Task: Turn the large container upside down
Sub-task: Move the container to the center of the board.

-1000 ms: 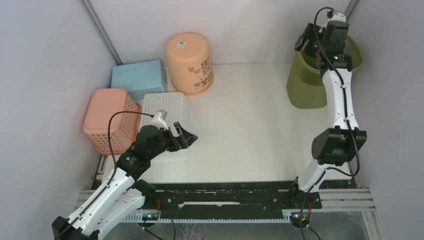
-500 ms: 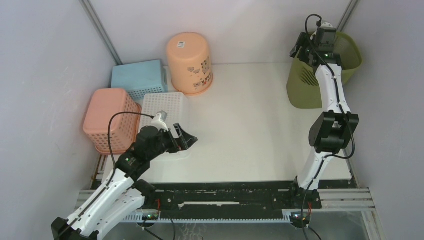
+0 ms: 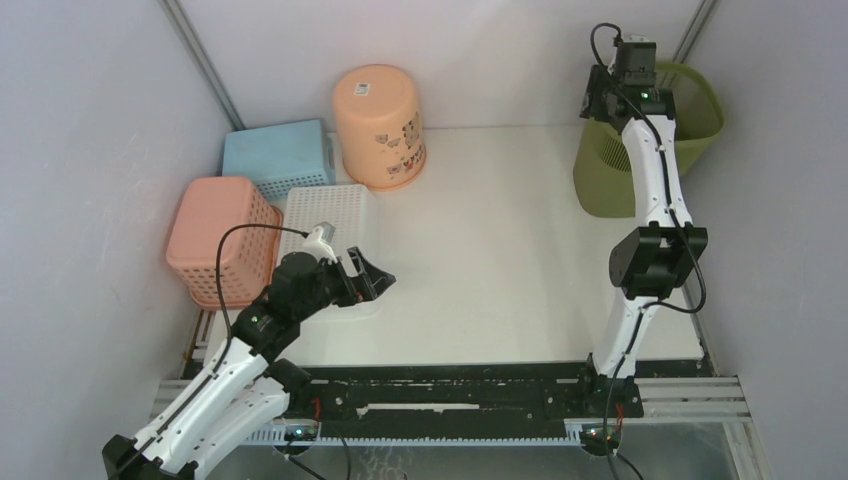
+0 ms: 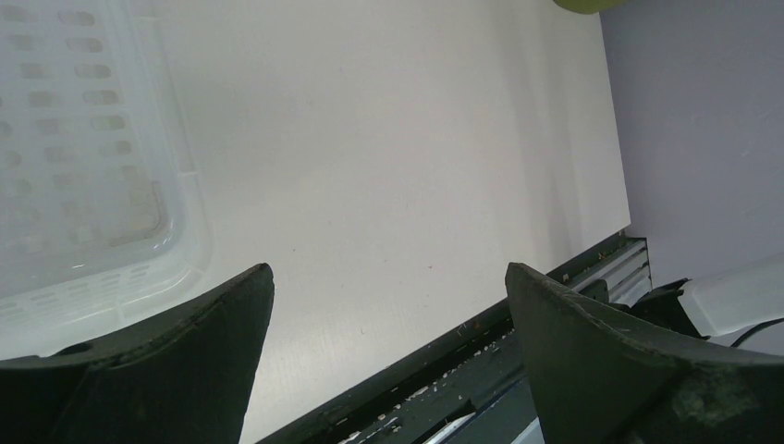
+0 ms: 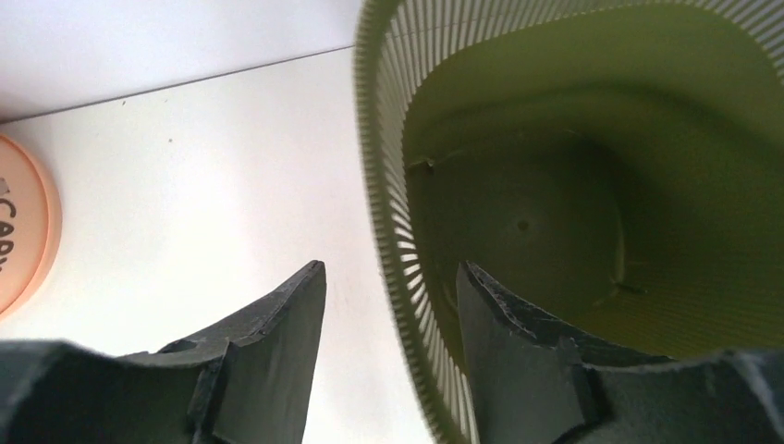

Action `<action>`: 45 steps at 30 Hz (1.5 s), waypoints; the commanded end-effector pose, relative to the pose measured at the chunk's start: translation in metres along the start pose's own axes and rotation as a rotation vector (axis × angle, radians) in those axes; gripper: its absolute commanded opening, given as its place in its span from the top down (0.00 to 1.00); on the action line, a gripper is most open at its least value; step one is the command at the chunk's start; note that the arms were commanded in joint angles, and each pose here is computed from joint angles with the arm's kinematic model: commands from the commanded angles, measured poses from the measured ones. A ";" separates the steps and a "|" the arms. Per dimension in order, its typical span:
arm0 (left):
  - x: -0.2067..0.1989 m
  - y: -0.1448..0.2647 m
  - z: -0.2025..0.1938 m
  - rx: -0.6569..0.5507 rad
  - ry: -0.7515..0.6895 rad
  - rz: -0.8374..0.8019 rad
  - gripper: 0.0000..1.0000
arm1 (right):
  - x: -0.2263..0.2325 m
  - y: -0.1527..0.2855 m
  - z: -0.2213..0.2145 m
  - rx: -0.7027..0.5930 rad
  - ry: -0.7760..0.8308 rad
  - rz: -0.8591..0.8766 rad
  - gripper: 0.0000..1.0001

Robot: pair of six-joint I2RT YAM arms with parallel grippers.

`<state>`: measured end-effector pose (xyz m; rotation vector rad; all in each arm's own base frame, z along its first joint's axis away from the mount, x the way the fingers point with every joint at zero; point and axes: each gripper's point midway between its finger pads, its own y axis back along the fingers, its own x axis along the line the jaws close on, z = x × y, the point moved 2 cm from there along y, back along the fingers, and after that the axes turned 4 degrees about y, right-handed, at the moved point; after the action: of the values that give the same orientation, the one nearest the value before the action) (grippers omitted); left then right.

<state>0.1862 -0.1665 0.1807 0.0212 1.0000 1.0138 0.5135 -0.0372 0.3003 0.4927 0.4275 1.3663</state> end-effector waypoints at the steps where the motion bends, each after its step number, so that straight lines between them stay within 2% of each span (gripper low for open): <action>1: -0.019 0.008 0.013 -0.041 -0.025 -0.059 0.00 | 0.005 0.013 -0.012 0.101 0.078 -0.002 0.39; 4: -0.019 0.010 0.011 -0.043 -0.022 -0.064 0.00 | 0.004 0.010 -0.021 0.154 0.086 -0.021 0.43; 9: -0.019 0.015 0.008 -0.052 -0.016 -0.069 0.00 | 0.005 0.001 -0.038 0.225 0.087 -0.031 0.57; 14: -0.018 0.018 0.005 -0.053 -0.013 -0.071 0.00 | 0.011 -0.005 -0.045 0.250 0.067 -0.005 0.62; 16: -0.018 0.020 0.005 -0.057 -0.013 -0.071 0.00 | 0.010 -0.006 -0.047 0.258 0.067 -0.009 0.70; 19: -0.017 0.021 0.005 -0.062 -0.014 -0.069 0.00 | 0.013 -0.001 -0.044 0.250 0.058 -0.004 0.96; 20: -0.017 0.021 0.005 -0.062 -0.015 -0.070 0.00 | 0.016 0.003 -0.042 0.240 0.058 0.005 1.00; 26: -0.017 0.021 0.004 -0.064 -0.013 -0.075 0.00 | 0.056 0.036 -0.025 0.163 0.096 0.092 1.00; 32: -0.014 0.022 0.002 -0.069 -0.009 -0.076 0.00 | 0.109 0.080 -0.033 0.137 0.146 0.207 1.00; 39: -0.012 0.019 -0.002 -0.063 -0.001 -0.081 0.00 | 0.176 0.128 -0.086 0.176 0.283 0.297 1.00; 45: -0.012 0.016 -0.003 -0.058 0.002 -0.086 0.00 | 0.210 0.159 -0.136 0.205 0.333 0.325 1.00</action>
<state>0.1682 -0.1630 0.1921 -0.0411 0.9706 0.9806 0.3684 0.1826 0.2727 0.4718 0.8626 1.7261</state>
